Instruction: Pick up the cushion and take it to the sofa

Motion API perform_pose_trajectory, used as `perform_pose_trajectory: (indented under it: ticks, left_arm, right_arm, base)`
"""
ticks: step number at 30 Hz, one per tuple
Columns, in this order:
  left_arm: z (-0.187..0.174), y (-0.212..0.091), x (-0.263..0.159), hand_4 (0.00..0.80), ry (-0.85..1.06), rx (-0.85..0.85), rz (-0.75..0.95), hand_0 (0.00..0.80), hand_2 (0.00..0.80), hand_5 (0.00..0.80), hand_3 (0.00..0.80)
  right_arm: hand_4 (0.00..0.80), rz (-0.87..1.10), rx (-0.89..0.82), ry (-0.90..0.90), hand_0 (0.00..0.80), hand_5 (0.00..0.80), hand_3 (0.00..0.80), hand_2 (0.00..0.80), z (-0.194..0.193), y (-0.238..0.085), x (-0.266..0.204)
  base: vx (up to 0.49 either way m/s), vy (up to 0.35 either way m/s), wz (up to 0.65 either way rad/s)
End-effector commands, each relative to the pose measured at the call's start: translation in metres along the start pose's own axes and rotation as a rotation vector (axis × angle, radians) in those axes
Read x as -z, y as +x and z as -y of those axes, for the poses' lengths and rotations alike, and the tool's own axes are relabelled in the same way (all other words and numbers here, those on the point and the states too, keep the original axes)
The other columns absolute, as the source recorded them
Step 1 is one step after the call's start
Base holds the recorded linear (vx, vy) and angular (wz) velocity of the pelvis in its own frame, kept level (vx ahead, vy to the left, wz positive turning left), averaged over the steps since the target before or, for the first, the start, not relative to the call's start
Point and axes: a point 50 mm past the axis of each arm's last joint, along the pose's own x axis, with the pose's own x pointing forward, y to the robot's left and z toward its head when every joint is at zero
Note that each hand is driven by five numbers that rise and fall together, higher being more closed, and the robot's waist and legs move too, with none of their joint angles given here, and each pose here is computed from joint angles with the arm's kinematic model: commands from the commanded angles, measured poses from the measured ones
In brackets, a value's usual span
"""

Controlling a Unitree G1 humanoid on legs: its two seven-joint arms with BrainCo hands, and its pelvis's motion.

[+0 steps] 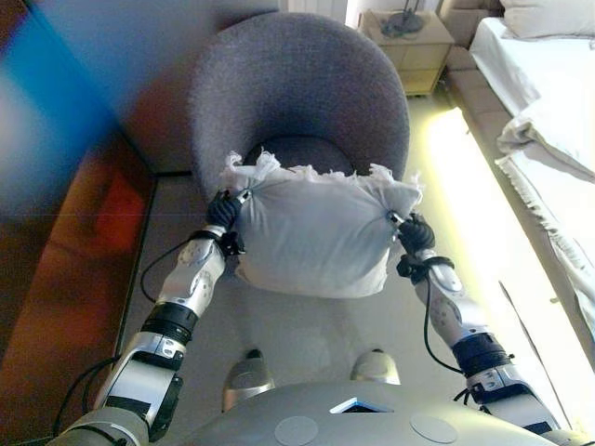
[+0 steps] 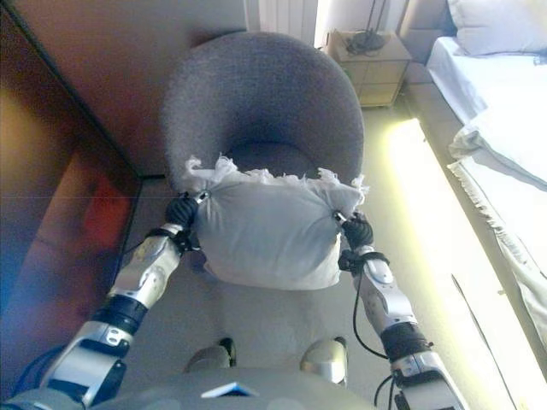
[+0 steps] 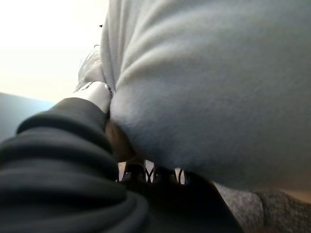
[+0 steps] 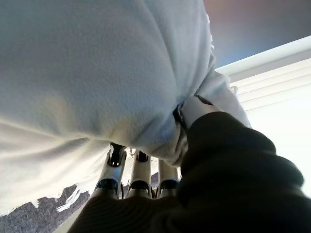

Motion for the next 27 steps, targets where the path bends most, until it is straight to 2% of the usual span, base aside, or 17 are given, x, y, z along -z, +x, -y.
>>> perform_pose_trajectory:
  ticks: [1,7,15,18,27]
  left_arm:
    - [0.024,0.009,-0.044,0.800,-0.003,0.093,0.190,0.800,0.800,0.800,0.800]
    - [0.023,0.008,-0.041,0.800,-0.007,0.105,0.183,0.800,0.800,0.800,0.800]
    - [0.030,0.010,-0.035,0.800,0.014,0.107,0.164,0.800,0.800,0.800,0.800]
    - [0.035,0.010,-0.034,0.800,-0.014,0.112,0.167,0.800,0.800,0.800,0.800]
    - [0.014,-0.001,-0.035,0.800,-0.047,0.092,0.172,0.800,0.800,0.800,0.800]
  right_arm:
    - [0.800,0.239,-0.159,0.088,0.800,0.800,0.800,0.800,-0.033,0.010,-0.048]
    - [0.800,0.238,-0.158,0.091,0.800,0.800,0.800,0.800,-0.026,0.013,-0.049]
    - [0.800,0.203,-0.176,0.084,0.800,0.800,0.800,0.800,-0.023,0.015,-0.046]
    - [0.800,0.204,-0.205,0.061,0.800,0.800,0.800,0.800,-0.025,0.016,-0.049]
    - [0.800,0.205,-0.261,0.002,0.800,0.800,0.800,0.800,-0.035,0.015,-0.059]
  base:
    - [0.170,0.018,0.04]
    - [0.300,-0.096,0.04]
    - [0.385,-0.129,0.54]
    - [0.424,-0.219,-0.07]
    - [0.288,-0.209,0.06]
